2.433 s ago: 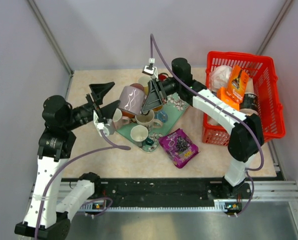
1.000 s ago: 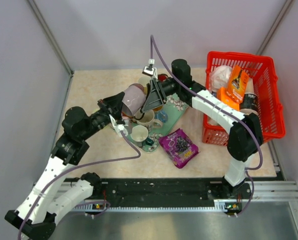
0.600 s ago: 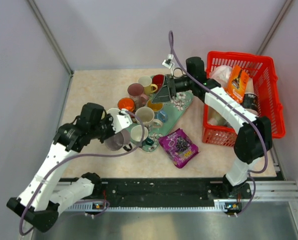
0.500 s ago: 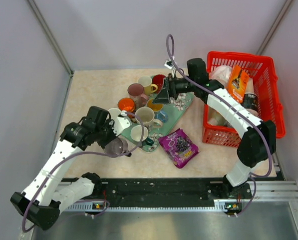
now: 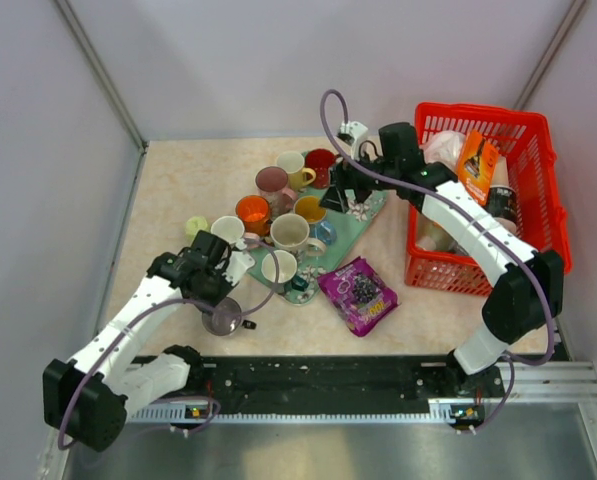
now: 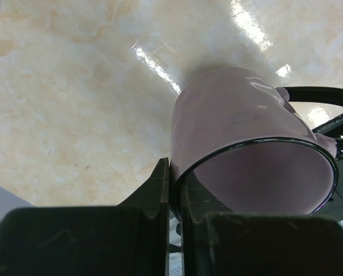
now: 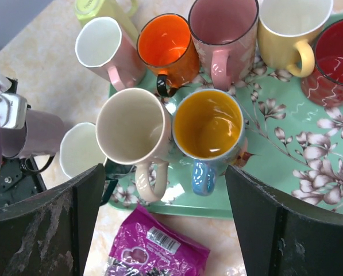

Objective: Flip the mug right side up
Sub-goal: Place the cup at the corner of the board, then pick up the cup at the corner of the board, then place the cup on the tray.

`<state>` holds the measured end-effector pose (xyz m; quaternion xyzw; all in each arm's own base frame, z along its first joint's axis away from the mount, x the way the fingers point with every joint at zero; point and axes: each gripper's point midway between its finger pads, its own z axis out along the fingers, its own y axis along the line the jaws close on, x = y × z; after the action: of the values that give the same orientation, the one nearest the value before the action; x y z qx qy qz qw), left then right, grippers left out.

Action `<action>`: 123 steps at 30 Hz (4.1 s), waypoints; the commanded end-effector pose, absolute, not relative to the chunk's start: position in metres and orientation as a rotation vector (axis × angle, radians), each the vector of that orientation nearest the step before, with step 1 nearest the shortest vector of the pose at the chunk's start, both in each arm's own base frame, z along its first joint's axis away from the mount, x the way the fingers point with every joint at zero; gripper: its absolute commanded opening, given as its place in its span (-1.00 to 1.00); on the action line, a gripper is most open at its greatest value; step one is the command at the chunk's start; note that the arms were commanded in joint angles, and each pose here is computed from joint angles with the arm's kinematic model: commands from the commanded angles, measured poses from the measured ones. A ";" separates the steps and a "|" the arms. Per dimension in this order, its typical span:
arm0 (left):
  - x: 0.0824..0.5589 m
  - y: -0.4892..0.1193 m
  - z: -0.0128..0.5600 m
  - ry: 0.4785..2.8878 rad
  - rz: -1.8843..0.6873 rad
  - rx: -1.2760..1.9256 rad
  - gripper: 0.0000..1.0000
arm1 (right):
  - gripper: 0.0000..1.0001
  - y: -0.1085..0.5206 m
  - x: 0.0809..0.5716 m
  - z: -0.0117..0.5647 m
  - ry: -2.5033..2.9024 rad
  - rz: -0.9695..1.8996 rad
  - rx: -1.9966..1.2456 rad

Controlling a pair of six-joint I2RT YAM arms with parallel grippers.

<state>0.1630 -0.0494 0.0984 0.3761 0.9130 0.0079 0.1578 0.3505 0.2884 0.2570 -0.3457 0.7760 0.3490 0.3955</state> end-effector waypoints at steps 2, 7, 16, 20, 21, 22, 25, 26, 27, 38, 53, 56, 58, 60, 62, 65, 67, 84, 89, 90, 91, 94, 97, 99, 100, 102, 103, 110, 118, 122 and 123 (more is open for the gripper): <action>0.182 -0.054 0.088 2.583 0.033 0.999 -1.00 | 0.68 0.278 0.347 0.278 1.901 0.801 -0.905; 0.186 -0.052 0.085 2.592 0.025 0.960 -0.47 | 0.67 0.278 0.343 0.277 1.900 0.811 -0.927; 0.189 -0.059 0.137 2.481 -0.137 0.931 0.17 | 0.64 0.286 0.324 0.247 1.951 0.679 -1.034; 0.204 -0.045 0.183 2.387 -0.143 0.694 0.21 | 0.63 0.315 0.290 0.244 1.852 0.700 -1.246; 0.209 -0.039 0.194 2.364 -0.126 0.615 0.22 | 0.63 0.322 0.284 0.244 1.820 0.716 -1.298; 0.215 -0.033 0.208 2.329 -0.112 0.515 0.25 | 0.62 0.331 0.272 0.245 1.775 0.771 -1.363; 0.227 -0.003 0.242 2.244 -0.037 0.226 0.28 | 0.59 0.356 0.252 0.239 1.669 0.799 -1.531; 0.229 0.007 0.250 2.220 -0.009 0.120 0.29 | 0.58 0.364 0.245 0.239 1.634 0.809 -1.579; 0.232 0.021 0.262 2.174 0.028 -0.005 0.33 | 0.58 0.373 0.238 0.238 1.605 0.808 -1.624; 0.222 0.080 0.299 1.786 0.049 -0.715 0.39 | 0.51 0.443 0.174 0.169 1.561 0.772 -1.918; 0.200 0.083 0.334 1.696 0.128 -0.697 0.43 | 0.31 0.498 0.152 0.093 1.712 0.707 -1.922; 0.198 0.083 0.337 1.692 0.126 -0.698 0.43 | 0.13 0.497 0.149 0.083 1.730 0.709 -1.938; 0.197 0.083 0.340 1.685 0.131 -0.695 0.43 | 0.03 0.497 0.145 0.077 1.735 0.720 -1.950; 0.197 0.084 0.343 1.682 0.142 -0.691 0.43 | -0.02 0.499 0.144 0.074 1.740 0.732 -1.948; 0.197 0.086 0.346 1.675 0.150 -0.689 0.43 | -0.15 0.503 0.141 0.072 1.734 0.746 -1.957; 0.197 0.085 0.348 1.675 0.150 -0.681 0.43 | -0.23 0.510 0.133 0.068 1.716 0.762 -1.981; 0.198 0.086 0.347 1.682 0.154 -0.680 0.43 | -0.35 0.514 0.129 0.069 1.688 0.769 -1.997; 0.199 0.110 0.426 1.586 0.406 -0.466 0.47 | -1.00 0.477 0.178 0.230 1.431 0.795 -1.788; 0.216 0.089 0.446 1.565 0.259 -0.395 0.44 | -1.00 0.450 0.215 0.285 1.448 0.826 -1.610; 0.221 0.087 0.446 1.571 0.240 -0.380 0.44 | -1.00 0.443 0.224 0.297 1.452 0.820 -1.567; 0.224 0.086 0.447 1.573 0.231 -0.375 0.43 | -1.00 0.434 0.237 0.306 1.462 0.803 -1.526; 0.238 0.080 0.441 1.608 0.170 -0.349 0.41 | -1.00 0.402 0.281 0.326 1.501 0.701 -1.401; 0.250 0.079 0.433 1.642 0.129 -0.345 0.39 | -1.00 0.362 0.330 0.328 1.565 0.566 -1.290; 0.256 0.077 0.429 1.659 0.105 -0.334 0.37 | -1.00 0.337 0.359 0.324 1.618 0.482 -1.218; 0.258 0.076 0.428 1.659 0.093 -0.333 0.36 | -1.00 0.326 0.372 0.322 1.642 0.444 -1.188; 0.261 0.075 0.424 1.671 0.065 -0.342 0.35 | -1.00 0.303 0.396 0.313 1.694 0.361 -1.137; 0.262 0.074 0.422 1.678 0.052 -0.337 0.34 | -1.00 0.295 0.405 0.309 1.716 0.325 -1.116; 0.264 0.075 0.414 1.694 0.046 -0.343 0.33 | -1.00 0.267 0.440 0.266 1.867 0.231 -1.042; 0.261 0.075 0.405 1.697 0.053 -0.340 0.33 | -1.00 0.259 0.449 0.211 2.054 0.220 -0.967; 0.259 0.075 0.400 1.705 0.050 -0.347 0.33 | -1.00 0.257 0.444 0.185 2.139 0.250 -0.945; 0.259 0.074 0.398 1.707 0.047 -0.346 0.33 | -1.00 0.257 0.442 0.181 2.150 0.256 -0.949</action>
<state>0.2589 0.0754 0.3864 -0.1591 0.7683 0.0216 0.6196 0.4328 0.2519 0.1656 -0.4024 0.8420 0.0853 0.3490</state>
